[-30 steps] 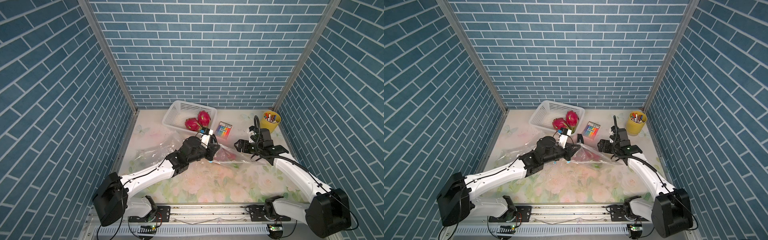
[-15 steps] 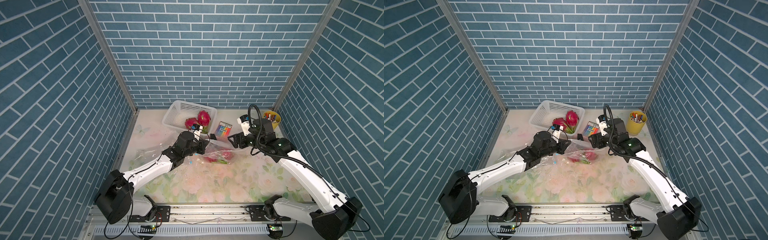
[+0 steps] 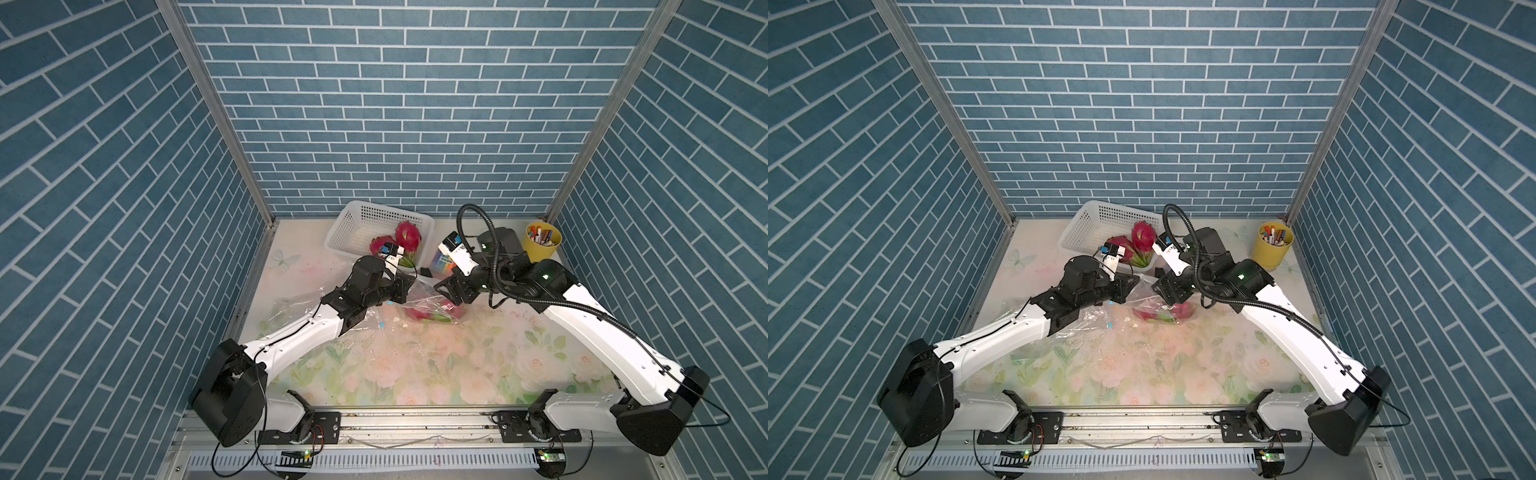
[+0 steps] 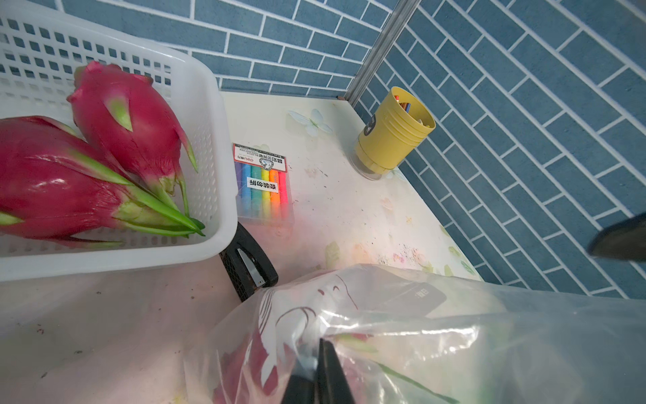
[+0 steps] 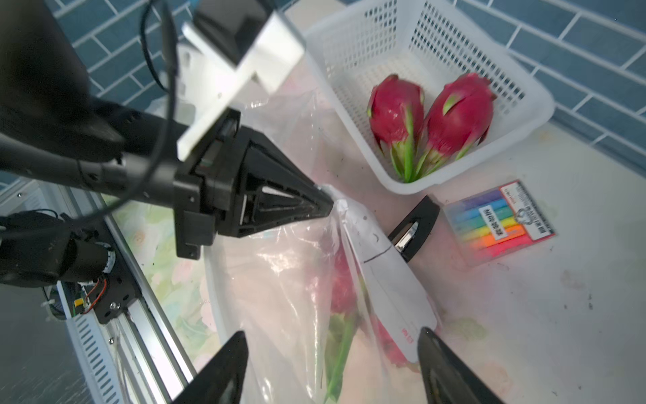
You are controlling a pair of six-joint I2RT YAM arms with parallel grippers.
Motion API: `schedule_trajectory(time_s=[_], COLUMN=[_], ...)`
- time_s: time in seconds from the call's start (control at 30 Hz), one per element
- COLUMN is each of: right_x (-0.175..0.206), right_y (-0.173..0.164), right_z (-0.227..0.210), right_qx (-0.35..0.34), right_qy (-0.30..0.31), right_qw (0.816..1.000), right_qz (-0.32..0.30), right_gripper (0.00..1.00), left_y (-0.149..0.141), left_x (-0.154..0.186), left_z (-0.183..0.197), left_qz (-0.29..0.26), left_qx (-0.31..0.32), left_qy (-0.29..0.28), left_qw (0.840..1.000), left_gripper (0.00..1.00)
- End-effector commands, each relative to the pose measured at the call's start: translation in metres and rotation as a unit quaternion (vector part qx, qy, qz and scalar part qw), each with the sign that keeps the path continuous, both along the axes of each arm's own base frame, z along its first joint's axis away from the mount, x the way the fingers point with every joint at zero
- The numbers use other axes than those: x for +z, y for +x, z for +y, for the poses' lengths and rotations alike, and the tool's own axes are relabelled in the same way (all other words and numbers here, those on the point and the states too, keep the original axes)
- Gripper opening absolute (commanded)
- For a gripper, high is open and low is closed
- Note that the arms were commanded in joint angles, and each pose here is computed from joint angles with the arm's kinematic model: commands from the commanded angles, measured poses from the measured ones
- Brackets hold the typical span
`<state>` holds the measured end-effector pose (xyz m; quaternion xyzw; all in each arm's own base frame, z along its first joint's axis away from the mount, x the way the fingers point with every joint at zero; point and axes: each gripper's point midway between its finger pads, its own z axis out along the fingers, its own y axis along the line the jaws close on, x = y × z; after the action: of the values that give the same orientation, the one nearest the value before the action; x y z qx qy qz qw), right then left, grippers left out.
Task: Open the zip-top bag and take out the dragon fruit
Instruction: Pick up the zipper food storage bag at the center of the board.
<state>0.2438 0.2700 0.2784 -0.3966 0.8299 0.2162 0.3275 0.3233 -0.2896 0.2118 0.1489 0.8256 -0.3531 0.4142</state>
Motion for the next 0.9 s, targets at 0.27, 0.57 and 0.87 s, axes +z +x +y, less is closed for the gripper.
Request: schedule_trajectory(time_s=[0.27,0.57,0.87], right_x=[-0.036,-0.062,-0.076], right_y=[-0.022,-0.009,0.011], right_z=[0.023,0.026,0.017], right_qx=[0.080,0.060,0.032], right_qy=[-0.040,-0.093,-0.148], right_qw=[0.996,0.994,0.988], right_qz=[0.029,-0.003,-0.042], right_gripper=[0.84,0.88,0.36], left_y=[0.028,0.036,0.038], left_x=[0.011,0.009,0.009], left_z=[0.003,-0.004,-0.005], left_qz=[-0.019,-0.013,-0.006], left_qx=[0.004,-0.001,0.000], left_qy=[-0.003,-0.007,-0.013], left_qw=[1.000,1.000,1.000], left_gripper=[0.09,0.09,0.09])
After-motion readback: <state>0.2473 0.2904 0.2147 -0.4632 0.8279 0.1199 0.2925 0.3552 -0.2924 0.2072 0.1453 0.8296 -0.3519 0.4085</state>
